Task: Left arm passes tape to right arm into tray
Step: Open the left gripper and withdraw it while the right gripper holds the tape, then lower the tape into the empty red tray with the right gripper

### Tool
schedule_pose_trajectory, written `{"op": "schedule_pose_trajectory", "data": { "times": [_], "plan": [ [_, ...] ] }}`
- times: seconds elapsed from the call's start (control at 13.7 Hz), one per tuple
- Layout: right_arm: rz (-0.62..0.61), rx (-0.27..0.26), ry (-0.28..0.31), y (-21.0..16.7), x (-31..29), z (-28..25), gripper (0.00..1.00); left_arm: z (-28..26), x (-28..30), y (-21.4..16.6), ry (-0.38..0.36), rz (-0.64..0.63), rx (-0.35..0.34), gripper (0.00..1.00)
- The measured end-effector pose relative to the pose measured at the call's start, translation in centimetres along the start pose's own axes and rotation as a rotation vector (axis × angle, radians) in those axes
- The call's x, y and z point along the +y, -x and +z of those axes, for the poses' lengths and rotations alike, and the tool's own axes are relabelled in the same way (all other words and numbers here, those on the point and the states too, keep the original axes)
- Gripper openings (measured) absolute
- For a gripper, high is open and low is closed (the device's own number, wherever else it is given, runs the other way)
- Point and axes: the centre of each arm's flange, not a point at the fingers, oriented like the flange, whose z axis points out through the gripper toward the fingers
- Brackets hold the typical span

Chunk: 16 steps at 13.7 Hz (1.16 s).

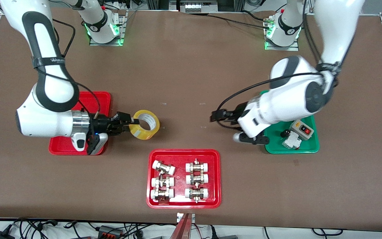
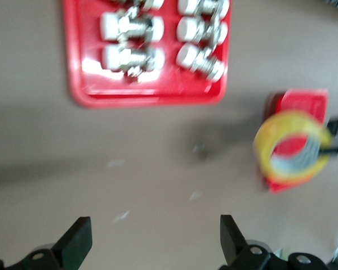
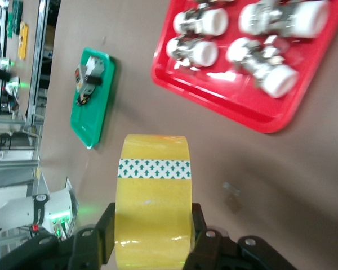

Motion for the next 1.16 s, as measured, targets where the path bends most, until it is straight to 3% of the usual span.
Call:
{"op": "schedule_pose_trajectory", "data": {
  "times": [0.29, 0.66, 0.87, 1.16],
  "plan": [
    [0.066, 0.042, 0.009, 0.5, 3.3, -3.0, 0.54, -9.1, -5.1, 3.5, -0.238, 0.121, -0.11, 1.0],
    [0.136, 0.058, 0.048, 1.6, 6.4, -6.5, 0.54, -16.3, -14.0, 4.9, -0.412, 0.105, -0.173, 1.0],
    [0.198, 0.068, 0.032, 3.7, 10.2, -10.5, 0.54, -16.8, -13.0, 6.4, -0.475, 0.111, -0.171, 1.0],
    [0.288, 0.093, 0.026, 6.9, 15.6, -14.0, 0.54, -14.2, -11.6, 10.1, -0.57, 0.129, -0.084, 1.0]
  ]
}}
